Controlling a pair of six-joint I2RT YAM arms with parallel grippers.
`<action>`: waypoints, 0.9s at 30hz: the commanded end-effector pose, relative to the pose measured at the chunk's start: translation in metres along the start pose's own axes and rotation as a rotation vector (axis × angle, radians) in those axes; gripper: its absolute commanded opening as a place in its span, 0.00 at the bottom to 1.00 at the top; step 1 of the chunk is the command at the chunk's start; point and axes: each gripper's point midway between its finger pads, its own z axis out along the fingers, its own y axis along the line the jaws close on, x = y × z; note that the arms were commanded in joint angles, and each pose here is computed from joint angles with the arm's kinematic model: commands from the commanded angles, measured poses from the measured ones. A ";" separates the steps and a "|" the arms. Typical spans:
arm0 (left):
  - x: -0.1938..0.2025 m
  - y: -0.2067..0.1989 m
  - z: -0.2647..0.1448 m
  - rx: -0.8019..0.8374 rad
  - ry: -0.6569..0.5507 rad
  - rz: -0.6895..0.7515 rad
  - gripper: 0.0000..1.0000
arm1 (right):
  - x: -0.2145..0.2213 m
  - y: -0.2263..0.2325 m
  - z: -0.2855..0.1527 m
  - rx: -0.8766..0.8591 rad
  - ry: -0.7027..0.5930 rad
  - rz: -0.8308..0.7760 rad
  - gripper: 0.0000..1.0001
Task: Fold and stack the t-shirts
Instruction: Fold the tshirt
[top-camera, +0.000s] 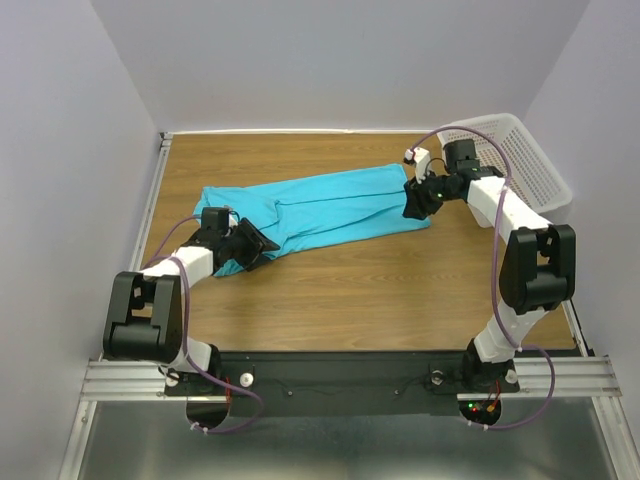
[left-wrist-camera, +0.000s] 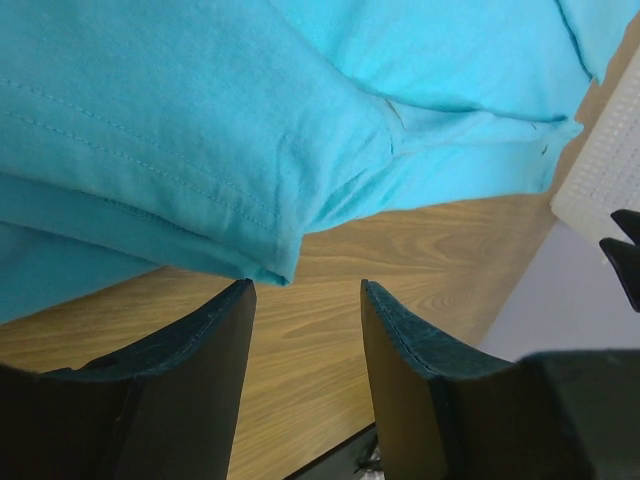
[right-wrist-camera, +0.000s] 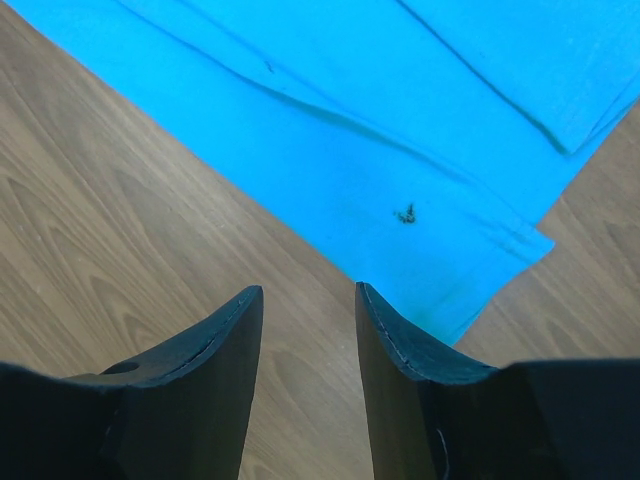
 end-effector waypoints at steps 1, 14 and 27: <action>-0.016 -0.020 -0.001 0.037 -0.059 0.014 0.57 | -0.010 0.007 -0.009 -0.015 -0.035 -0.001 0.48; -0.024 -0.016 0.013 0.010 -0.061 0.019 0.41 | -0.007 0.008 -0.010 -0.010 -0.031 -0.003 0.48; -0.041 -0.039 0.002 0.040 -0.102 0.081 0.00 | -0.008 0.007 -0.012 -0.001 -0.032 -0.009 0.48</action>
